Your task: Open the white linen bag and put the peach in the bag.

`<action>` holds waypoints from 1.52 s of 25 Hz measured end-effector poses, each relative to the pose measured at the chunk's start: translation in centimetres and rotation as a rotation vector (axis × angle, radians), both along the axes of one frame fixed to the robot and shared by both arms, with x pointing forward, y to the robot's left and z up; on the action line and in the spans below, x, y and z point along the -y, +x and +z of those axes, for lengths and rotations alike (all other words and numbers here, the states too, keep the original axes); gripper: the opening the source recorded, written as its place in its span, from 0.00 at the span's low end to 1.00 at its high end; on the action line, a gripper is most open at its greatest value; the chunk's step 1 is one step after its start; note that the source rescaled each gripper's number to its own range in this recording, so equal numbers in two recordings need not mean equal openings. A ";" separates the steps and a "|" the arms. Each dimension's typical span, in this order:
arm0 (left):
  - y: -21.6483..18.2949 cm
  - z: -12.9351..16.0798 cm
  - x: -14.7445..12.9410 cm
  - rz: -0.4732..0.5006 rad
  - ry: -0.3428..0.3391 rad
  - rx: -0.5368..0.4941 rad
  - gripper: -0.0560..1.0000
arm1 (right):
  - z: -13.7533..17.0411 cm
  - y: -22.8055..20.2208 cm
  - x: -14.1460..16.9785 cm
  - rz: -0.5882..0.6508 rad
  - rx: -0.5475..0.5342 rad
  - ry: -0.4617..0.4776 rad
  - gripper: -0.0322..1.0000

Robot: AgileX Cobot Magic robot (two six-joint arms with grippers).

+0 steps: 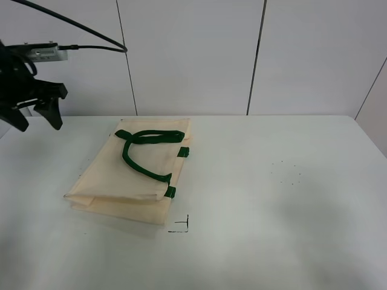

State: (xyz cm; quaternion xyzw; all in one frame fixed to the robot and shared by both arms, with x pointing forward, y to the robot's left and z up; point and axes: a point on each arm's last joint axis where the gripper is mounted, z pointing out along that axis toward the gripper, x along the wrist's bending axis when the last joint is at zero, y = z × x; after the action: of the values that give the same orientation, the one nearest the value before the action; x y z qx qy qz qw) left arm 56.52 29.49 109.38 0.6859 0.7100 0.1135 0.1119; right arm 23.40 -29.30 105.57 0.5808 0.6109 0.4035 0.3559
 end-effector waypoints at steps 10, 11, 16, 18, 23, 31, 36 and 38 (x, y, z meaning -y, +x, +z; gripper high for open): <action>-17.7 -1.1 -0.5 -0.059 0.030 0.068 1.00 | 0.0 0.0 0.0 0.000 0.000 0.000 1.00; -19.0 -1.6 -0.5 -0.059 0.030 0.081 1.00 | 0.0 0.0 0.0 0.000 0.000 0.000 1.00; -24.8 -4.0 -0.7 -0.063 0.033 0.262 1.00 | 0.0 0.0 0.0 0.000 0.000 0.000 1.00; -26.5 -4.4 -0.7 -0.064 0.034 0.346 1.00 | 0.0 0.0 0.0 0.000 0.000 0.000 1.00; -29.9 -4.5 -0.8 -0.061 0.034 0.562 1.00 | 0.0 0.0 0.0 0.000 0.000 0.000 1.00; -33.0 -4.3 -0.8 -0.056 0.035 0.777 1.00 | 0.0 0.0 0.0 0.000 0.000 0.000 1.00; -33.1 -4.3 -0.8 -0.058 0.028 0.783 1.00 | 0.0 0.0 0.0 0.000 0.000 0.000 1.00; -33.1 -4.3 -0.8 -0.058 0.028 0.783 1.00 | 0.0 0.0 0.0 0.000 0.000 0.000 1.00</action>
State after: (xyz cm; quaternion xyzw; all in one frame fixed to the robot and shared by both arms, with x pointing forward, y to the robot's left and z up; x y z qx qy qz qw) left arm 23.42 30.27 105.12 0.6121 0.5923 0.3730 0.3679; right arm 23.40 -29.30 105.57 0.5808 0.6109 0.4035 0.3559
